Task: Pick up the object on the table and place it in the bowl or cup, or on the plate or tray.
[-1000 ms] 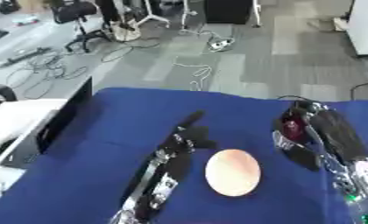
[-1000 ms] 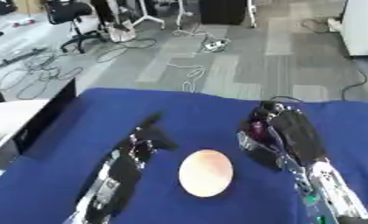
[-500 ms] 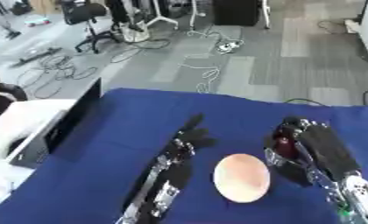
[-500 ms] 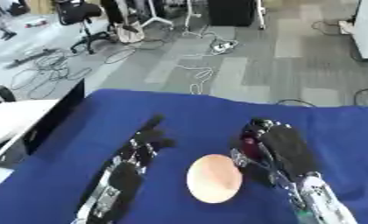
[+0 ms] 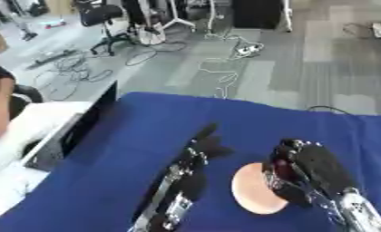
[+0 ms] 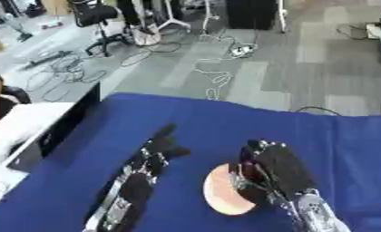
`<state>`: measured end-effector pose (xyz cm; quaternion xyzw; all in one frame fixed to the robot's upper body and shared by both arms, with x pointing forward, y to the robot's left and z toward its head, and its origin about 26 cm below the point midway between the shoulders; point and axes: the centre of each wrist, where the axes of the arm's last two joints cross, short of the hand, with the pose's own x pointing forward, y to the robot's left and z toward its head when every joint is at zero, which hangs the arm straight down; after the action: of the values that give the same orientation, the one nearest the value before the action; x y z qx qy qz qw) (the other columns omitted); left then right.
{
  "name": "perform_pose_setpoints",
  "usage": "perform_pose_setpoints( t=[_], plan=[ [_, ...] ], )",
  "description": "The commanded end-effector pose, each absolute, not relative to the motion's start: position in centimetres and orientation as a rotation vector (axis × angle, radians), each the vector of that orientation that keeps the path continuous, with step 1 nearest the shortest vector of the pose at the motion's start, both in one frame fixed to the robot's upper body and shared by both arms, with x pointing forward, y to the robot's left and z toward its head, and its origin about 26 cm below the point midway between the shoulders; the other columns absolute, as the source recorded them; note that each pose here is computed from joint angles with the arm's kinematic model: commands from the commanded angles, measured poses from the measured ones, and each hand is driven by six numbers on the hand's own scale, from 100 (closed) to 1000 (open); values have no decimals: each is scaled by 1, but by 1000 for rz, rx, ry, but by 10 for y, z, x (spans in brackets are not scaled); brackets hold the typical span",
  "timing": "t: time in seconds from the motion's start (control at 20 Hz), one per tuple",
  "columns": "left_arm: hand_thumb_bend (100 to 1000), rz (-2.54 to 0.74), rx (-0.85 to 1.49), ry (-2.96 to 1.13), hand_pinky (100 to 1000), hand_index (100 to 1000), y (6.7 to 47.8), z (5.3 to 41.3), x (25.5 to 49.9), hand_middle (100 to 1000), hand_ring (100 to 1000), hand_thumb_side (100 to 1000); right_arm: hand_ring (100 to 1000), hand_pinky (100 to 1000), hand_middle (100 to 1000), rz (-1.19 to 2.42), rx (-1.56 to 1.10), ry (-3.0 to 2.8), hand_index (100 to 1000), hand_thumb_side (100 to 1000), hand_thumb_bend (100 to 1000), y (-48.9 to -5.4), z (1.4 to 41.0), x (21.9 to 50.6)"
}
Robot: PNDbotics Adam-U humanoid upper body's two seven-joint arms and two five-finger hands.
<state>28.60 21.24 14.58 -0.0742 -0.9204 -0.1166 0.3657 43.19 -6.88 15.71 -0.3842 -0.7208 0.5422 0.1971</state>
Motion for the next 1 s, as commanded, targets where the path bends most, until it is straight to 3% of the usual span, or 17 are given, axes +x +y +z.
perform_pose_setpoints(
  t=[0.05, 0.75, 0.9, 0.95, 1.0],
  plan=[
    [370, -318, -199, -2396, 1000, 886, 210, 153, 284, 1000, 818, 834, 100, 100, 100, 1534, -1095, -2046, 475, 644, 100, -59, 166, 430],
    [369, -322, -210, -2395, 1000, 876, 208, 152, 284, 1000, 794, 837, 100, 100, 100, 1539, -1100, -2161, 459, 663, 100, -59, 168, 429],
    [369, -324, -216, -2396, 1000, 872, 208, 153, 284, 1000, 790, 837, 100, 100, 217, 1531, -1036, -2246, 511, 659, 100, -60, 168, 429],
    [369, -327, -219, -2396, 1000, 872, 207, 153, 284, 1000, 790, 837, 100, 100, 205, 1533, -1013, -2273, 508, 659, 100, -60, 168, 429],
    [369, -329, -220, -2396, 1000, 872, 207, 153, 284, 1000, 788, 836, 174, 100, 311, 1533, -997, -2290, 566, 677, 100, -61, 168, 429]
  ],
)
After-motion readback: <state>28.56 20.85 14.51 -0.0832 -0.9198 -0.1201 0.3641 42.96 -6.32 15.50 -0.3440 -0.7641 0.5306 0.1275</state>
